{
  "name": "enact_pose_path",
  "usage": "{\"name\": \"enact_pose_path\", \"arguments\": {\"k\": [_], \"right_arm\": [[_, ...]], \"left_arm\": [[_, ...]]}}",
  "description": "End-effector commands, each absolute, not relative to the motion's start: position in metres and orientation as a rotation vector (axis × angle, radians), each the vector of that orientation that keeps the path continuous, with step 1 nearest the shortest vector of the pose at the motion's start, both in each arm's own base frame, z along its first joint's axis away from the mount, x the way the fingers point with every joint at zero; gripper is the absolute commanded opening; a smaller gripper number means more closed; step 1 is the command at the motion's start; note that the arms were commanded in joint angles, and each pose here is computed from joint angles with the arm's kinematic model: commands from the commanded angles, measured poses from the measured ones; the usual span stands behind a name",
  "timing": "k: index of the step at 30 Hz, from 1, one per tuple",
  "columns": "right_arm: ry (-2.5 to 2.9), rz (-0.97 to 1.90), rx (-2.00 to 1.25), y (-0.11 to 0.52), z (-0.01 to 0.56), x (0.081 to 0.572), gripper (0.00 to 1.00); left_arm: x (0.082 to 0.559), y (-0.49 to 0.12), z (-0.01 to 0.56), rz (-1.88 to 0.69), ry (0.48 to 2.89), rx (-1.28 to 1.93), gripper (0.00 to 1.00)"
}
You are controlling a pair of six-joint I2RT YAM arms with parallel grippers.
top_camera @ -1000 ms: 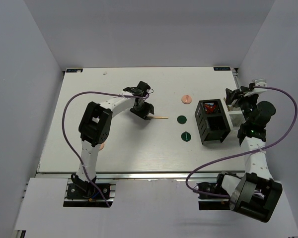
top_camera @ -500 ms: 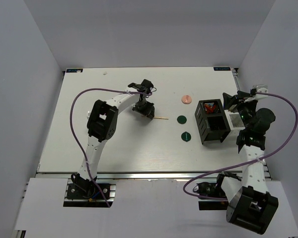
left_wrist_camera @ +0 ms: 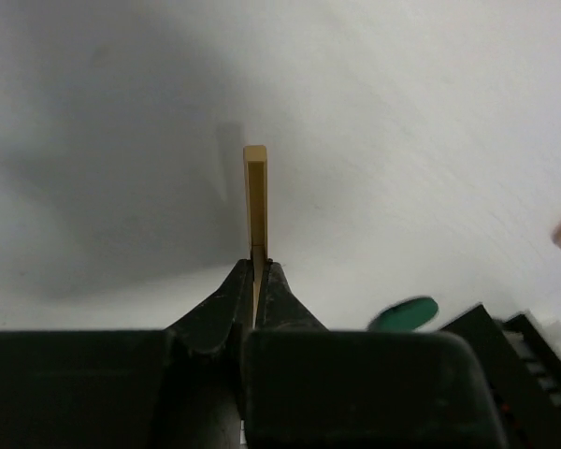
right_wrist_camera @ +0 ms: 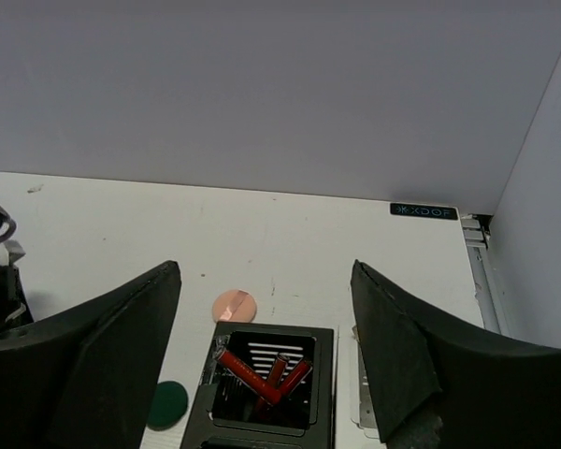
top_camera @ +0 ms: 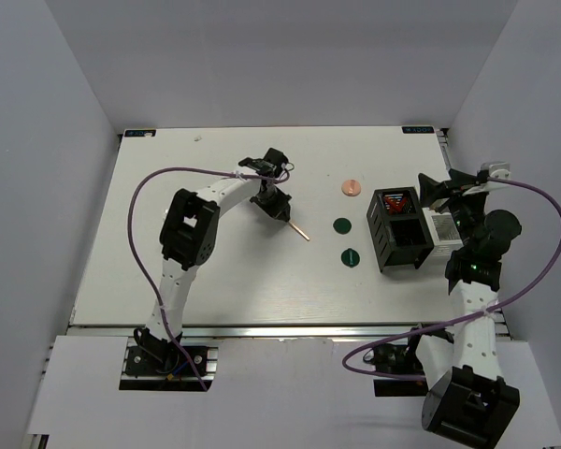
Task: Organize the makeup
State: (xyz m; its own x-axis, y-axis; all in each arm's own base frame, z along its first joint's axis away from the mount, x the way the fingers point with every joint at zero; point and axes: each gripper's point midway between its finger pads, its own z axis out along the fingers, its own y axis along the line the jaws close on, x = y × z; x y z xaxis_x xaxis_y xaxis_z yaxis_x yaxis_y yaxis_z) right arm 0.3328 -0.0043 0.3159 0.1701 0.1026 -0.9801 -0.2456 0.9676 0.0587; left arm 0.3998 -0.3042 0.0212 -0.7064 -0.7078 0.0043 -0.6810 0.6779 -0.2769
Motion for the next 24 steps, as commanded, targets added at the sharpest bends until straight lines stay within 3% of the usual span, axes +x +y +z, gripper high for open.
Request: {"name": "enact_pose_path", "arguments": {"k": [1, 3, 5, 6, 7, 10, 11, 16, 24], "right_arm": [[1.326, 0.242, -0.162, -0.001, 0.342, 0.328, 0.79], [1.324, 0.266, -0.196, 0.005, 0.351, 0.328, 0.78], [1.313, 0.284, -0.214, 0.009, 0.357, 0.327, 0.69], [1.305, 0.291, -0.221, 0.01, 0.363, 0.327, 0.62], [1.3, 0.293, -0.22, 0.01, 0.367, 0.327, 0.41], [1.291, 0.282, -0.199, 0.007, 0.381, 0.328, 0.05], [1.286, 0.275, -0.196, 0.006, 0.385, 0.328, 0.01], [1.252, 0.235, -0.178, 0.001, 0.415, 0.324, 0.0], [1.238, 0.213, -0.158, -0.001, 0.428, 0.317, 0.0]], "left_arm": [[0.436, -0.324, 0.121, -0.677, 2.567, -0.732, 0.0], [0.446, -0.354, 0.161, -0.868, 2.433, -0.527, 0.0], [0.446, -0.387, 0.23, -1.125, 2.201, -0.245, 0.0], [0.434, -0.398, 0.232, -1.177, 2.163, -0.174, 0.0], [0.427, -0.406, 0.254, -1.237, 2.081, -0.083, 0.0], [0.411, -0.44, 0.299, -1.444, 1.857, 0.125, 0.0], [0.413, -0.452, 0.301, -1.488, 1.799, 0.174, 0.0], [0.394, -0.519, 0.344, -1.664, 1.513, 0.422, 0.0], [0.4, -0.582, 0.319, -1.589, 1.329, 0.402, 0.0]]}}
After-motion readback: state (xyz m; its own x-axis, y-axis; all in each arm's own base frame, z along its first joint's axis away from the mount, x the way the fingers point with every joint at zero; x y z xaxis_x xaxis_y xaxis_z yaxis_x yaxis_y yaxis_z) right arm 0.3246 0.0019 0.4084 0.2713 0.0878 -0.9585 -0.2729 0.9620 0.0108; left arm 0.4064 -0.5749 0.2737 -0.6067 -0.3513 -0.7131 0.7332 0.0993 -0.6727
